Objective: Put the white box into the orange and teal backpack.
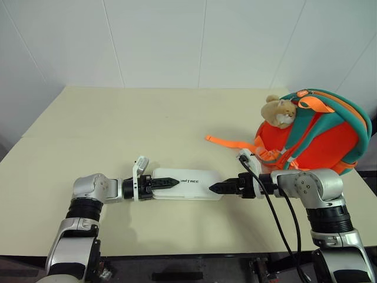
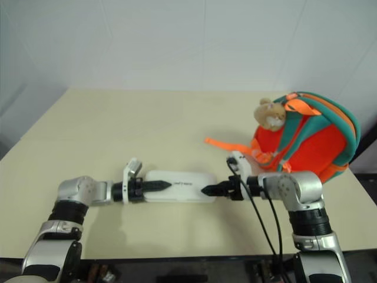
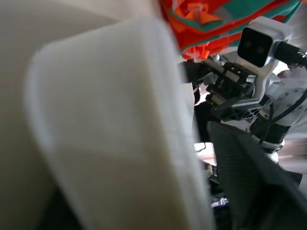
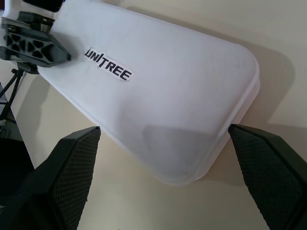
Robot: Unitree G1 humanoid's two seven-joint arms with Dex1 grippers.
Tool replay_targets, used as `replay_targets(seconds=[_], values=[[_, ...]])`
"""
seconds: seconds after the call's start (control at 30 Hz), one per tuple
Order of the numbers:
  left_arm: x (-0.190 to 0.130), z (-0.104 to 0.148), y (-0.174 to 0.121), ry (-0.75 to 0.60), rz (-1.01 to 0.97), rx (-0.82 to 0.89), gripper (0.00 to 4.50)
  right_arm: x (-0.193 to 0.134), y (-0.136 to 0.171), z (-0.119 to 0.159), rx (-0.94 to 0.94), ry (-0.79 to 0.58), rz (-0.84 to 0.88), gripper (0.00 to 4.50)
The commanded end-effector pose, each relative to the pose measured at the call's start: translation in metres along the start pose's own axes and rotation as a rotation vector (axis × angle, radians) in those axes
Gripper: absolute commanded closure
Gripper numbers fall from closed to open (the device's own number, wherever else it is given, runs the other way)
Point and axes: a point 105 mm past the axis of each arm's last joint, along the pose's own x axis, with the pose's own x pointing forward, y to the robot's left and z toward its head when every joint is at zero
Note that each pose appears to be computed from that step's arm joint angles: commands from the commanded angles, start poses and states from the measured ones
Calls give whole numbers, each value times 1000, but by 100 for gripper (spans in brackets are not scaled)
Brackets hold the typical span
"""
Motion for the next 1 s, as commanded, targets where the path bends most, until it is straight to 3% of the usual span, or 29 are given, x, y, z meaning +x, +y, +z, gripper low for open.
replay_targets(seconds=[0.03, 0.07, 0.2, 0.33, 0.4, 0.67, 1.0], values=[[-6, 4, -6, 0, -13, 37, 295, -11, 10, 11, -80, -75, 36, 0], [-7, 5, -7, -7, -18, 53, 315, -15, 13, 11, -82, -86, 53, 0], [-12, 16, -19, -82, -89, 120, 319, -35, 27, 5, -130, -129, 128, 0], [-21, 24, -33, -151, -158, 177, 319, -56, 13, 10, -152, -248, 13, 0], [-32, 28, -42, -183, -180, 251, 319, -89, 1, 10, -202, -339, -122, 0], [-49, 32, -44, -207, -148, 366, 319, -162, -3, 18, -317, -557, -407, 0], [-43, 33, -48, -191, -175, 399, 319, -178, -32, 31, -344, -618, -558, 0]])
